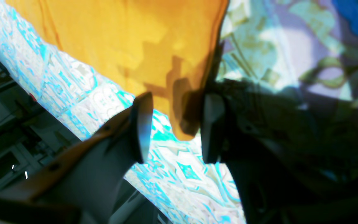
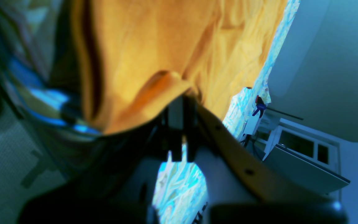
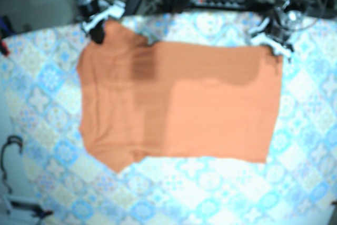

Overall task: Fold the T-shirt properly
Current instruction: 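Lift both shoulder corners and pull the shirt toward the robot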

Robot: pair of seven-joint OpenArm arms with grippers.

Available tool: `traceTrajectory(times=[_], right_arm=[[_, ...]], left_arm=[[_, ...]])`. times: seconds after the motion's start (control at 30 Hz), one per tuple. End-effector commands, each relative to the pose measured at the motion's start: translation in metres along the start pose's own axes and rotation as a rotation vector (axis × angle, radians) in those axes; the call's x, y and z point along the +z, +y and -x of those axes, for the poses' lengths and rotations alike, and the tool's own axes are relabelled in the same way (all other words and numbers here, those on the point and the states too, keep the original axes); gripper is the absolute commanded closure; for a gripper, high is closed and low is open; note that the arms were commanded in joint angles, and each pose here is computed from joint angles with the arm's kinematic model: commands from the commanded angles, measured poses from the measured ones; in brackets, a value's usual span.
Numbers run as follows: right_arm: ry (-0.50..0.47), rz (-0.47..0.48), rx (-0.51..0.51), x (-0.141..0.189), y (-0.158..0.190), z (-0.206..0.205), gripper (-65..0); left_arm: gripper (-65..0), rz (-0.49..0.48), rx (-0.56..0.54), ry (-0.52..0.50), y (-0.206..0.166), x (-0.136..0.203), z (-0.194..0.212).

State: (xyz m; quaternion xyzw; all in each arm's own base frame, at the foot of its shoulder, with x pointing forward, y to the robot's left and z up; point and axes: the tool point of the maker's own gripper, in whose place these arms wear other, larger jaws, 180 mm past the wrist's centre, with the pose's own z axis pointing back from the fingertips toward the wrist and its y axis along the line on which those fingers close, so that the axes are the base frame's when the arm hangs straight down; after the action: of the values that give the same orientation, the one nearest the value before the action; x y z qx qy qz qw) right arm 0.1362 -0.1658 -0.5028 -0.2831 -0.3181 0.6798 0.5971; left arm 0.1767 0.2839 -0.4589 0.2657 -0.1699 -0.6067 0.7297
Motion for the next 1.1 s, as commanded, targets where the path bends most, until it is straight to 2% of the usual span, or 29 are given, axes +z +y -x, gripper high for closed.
traceTrajectory(times=[0.0, 0.13, 0.2, 0.3, 0.7, 0.97, 1.07], right_arm=[[0.017, -0.129, 0.003, 0.005, 0.028, 0.006, 0.0], [0.017, -0.129, 0.003, 0.005, 0.028, 0.006, 0.0], [0.017, -0.129, 0.003, 0.005, 0.028, 0.006, 0.0], [0.017, -0.129, 0.003, 0.005, 0.028, 0.006, 0.0], [0.014, -0.13, 0.002, 0.008, 0.029, 0.005, 0.0], [0.017, -0.18, 0.021, 0.028, 0.049, 0.013, 0.0], [0.016, -0.153, 0.018, 0.033, 0.048, 0.014, 0.0]], left_arm=[[-24.5, -0.034, -0.012, 0.011, 0.012, 0.001, 0.006], [-22.8, -0.034, -0.006, 0.009, 0.012, 0.001, 0.006], [-15.9, -0.034, -0.006, 0.009, 0.012, 0.001, 0.006], [-0.4, -0.038, -0.001, 0.008, 0.013, 0.001, 0.005], [0.0, -0.004, -0.012, 0.008, -0.003, 0.005, 0.007], [0.0, 0.033, -0.017, 0.009, -0.021, 0.011, 0.009], [0.0, 0.037, -0.024, 0.011, -0.023, 0.018, 0.014]])
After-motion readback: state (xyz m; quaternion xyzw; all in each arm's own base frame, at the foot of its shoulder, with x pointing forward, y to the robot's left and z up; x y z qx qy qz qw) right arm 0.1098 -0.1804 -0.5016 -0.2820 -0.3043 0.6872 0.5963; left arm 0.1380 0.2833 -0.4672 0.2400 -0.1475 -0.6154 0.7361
